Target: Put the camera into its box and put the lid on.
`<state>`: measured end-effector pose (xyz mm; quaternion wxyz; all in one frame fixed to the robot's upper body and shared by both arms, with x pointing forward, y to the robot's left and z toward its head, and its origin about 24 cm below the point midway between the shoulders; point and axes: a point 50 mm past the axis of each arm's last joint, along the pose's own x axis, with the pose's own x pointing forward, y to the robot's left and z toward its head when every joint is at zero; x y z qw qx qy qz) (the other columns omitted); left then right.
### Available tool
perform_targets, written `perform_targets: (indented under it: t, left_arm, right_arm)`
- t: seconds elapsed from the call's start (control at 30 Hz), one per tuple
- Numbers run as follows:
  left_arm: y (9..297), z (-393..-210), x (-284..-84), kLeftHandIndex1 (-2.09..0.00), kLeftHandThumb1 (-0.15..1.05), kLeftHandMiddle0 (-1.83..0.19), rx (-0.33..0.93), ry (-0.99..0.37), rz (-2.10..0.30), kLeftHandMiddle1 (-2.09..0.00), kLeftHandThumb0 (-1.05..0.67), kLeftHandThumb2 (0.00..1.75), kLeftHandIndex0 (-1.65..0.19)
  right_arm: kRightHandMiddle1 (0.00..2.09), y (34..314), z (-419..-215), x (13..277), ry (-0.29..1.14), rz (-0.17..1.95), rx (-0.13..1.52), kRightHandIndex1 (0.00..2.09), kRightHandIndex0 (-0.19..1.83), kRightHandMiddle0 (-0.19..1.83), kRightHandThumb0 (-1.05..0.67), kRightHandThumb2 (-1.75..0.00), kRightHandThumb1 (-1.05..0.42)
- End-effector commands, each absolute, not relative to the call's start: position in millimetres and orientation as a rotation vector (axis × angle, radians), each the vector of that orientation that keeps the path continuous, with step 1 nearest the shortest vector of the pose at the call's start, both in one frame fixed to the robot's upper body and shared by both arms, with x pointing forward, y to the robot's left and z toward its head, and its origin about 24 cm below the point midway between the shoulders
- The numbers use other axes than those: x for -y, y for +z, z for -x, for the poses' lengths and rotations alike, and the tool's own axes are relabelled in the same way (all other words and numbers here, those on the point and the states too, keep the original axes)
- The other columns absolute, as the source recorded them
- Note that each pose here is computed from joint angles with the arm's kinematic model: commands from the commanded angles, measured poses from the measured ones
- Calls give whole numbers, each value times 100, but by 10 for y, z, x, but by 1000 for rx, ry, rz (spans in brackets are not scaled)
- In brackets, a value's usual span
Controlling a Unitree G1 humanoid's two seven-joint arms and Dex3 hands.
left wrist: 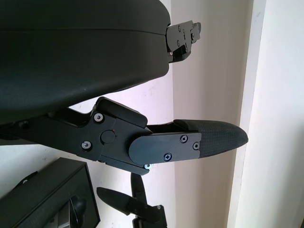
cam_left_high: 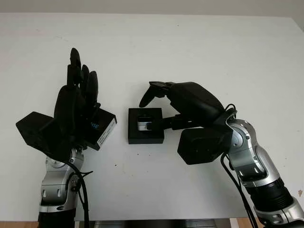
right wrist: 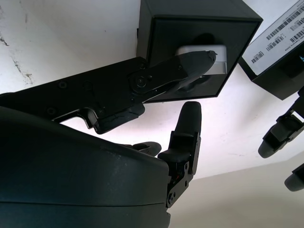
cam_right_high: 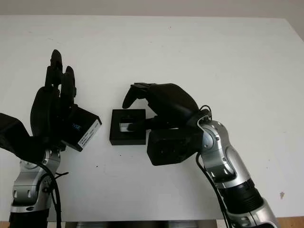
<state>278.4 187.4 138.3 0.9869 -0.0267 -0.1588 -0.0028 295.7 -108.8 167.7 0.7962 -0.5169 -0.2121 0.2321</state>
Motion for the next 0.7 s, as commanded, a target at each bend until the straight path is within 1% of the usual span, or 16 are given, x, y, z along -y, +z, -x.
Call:
perform_targets:
  t: [0.0,0.13,0.37,0.47,0.67]
  left_arm:
    - [1392,-2778,-1882,0,105,19,333,-1,50,0,-82,50,19]
    - [1388,-2775,-1877,0,105,19,333,-3,42,0,-82,50,19]
    - [1379,-2769,-1882,0,105,19,330,-9,48,0,-81,50,19]
    - [1379,-2768,-1881,0,105,19,329,-6,39,0,-82,51,19]
    - [1378,-2769,-1883,0,105,19,325,-5,36,0,-83,50,19]
  right_arm:
    - [105,1667,-2938,1088,503,1116,452,6,31,38,-69,-5,-98]
    - [109,1662,-2938,1089,501,1115,453,6,31,39,-69,-6,-99]
    - [130,1667,-2945,1091,485,1118,463,7,34,40,-68,-5,-100]
    - [136,1668,-2949,1094,475,1119,469,8,36,41,-68,-5,-101]
    - [139,1679,-2953,1101,446,1117,483,8,37,38,-69,-6,-102]
